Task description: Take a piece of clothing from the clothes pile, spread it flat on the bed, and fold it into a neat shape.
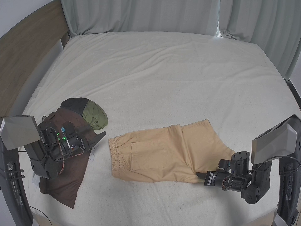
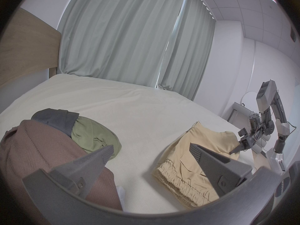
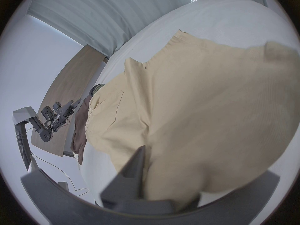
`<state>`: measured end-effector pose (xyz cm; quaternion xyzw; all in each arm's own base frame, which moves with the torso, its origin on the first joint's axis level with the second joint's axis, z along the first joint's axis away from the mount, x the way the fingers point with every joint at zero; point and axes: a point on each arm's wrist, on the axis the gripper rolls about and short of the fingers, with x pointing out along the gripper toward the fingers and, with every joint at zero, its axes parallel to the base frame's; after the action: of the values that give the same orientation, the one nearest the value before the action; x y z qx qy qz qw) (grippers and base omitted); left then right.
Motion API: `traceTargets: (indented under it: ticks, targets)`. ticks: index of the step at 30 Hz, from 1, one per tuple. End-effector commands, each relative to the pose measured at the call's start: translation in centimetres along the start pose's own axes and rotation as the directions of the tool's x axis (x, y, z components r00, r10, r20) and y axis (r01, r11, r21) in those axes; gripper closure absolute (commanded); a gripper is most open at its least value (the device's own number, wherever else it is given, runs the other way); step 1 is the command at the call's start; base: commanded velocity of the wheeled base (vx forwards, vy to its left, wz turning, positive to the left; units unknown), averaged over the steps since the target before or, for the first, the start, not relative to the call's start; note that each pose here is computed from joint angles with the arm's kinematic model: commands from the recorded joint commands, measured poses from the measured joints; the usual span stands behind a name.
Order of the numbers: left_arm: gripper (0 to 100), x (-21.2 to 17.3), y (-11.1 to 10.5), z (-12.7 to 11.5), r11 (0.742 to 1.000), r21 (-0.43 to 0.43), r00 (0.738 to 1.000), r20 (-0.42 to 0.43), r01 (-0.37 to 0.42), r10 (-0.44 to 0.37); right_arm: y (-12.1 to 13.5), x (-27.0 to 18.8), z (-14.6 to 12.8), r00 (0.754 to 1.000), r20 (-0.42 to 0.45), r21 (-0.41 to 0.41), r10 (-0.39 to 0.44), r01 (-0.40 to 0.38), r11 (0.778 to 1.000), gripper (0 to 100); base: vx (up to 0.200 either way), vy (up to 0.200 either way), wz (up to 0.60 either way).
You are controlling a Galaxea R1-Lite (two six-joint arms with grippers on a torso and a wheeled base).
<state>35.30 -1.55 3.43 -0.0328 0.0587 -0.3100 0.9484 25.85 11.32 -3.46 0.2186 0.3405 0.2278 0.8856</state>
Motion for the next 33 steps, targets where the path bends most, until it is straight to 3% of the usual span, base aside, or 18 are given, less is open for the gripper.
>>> traceTargets:
  ticks: [1, 5, 6, 9, 16, 23, 27, 32, 33]
  targets:
    - [0, 0.0, -0.1, -0.1, 1.000, -0.002, 1.000, -0.003, 0.017, -0.017, -0.1, 0.1, -0.2, 1.000, -0.006, 0.002, -0.004, 0.004, 1.000, 0, 0.000, 0.000, 0.00]
    - [0, 0.0, -0.1, -0.1, 1.000, -0.002, 1.000, -0.003, 0.018, -0.018, 0.2, -1.0, -1.2, 0.998, -0.065, -0.003, -0.001, 0.001, 1.000, 0, 0.000, 0.000, 0.00]
    - [0, 0.0, -0.1, 0.0, 1.000, 0.000, 1.000, 0.000, 0.020, -0.020, 1.2, -2.0, -2.2, 0.990, -0.134, -0.016, 0.053, -0.056, 0.998, 0, 0.000, 0.000, 0.00]
    - [0, 0.0, 0.0, 0.0, 1.000, -0.001, 1.000, 0.001, 0.023, -0.023, 2.4, -3.2, -2.7, 0.977, -0.181, -0.027, 0.111, -0.117, 0.993, 0, 0.000, 0.000, 0.00]
    - [0, 0.1, 0.0, 0.0, 0.999, 0.000, 0.999, 0.000, 0.042, -0.042, 4.4, -3.8, -2.5, 0.969, -0.171, -0.067, 0.179, -0.193, 0.979, 0, 0.000, 0.000, 0.00]
    - [0, -0.4, -0.8, -0.8, 0.998, -0.022, 0.997, -0.036, 0.061, -0.062, 6.4, -4.4, -1.6, 0.945, -0.157, -0.099, 0.286, -0.303, 0.948, 0, 0.000, 0.000, 0.00]
    - [0, -0.9, -1.4, -1.1, 0.993, -0.036, 0.992, -0.056, 0.115, -0.117, 7.2, -3.8, 0.1, 0.938, -0.087, -0.126, 0.336, -0.345, 0.930, 0, 0.000, 0.000, 0.00]
    - [0, -1.2, -1.8, -1.5, 0.991, -0.055, 0.989, -0.076, 0.121, -0.125, 7.8, -3.7, 1.2, 0.927, -0.044, -0.150, 0.372, -0.374, 0.915, 0, 0.000, 0.000, 0.00]
    - [0, -1.3, -1.9, -1.5, 0.990, -0.057, 0.989, -0.078, 0.125, -0.129, 8.1, -4.2, 1.6, 0.917, -0.038, -0.159, 0.398, -0.399, 0.903, 0, 0.000, 0.000, 0.00]
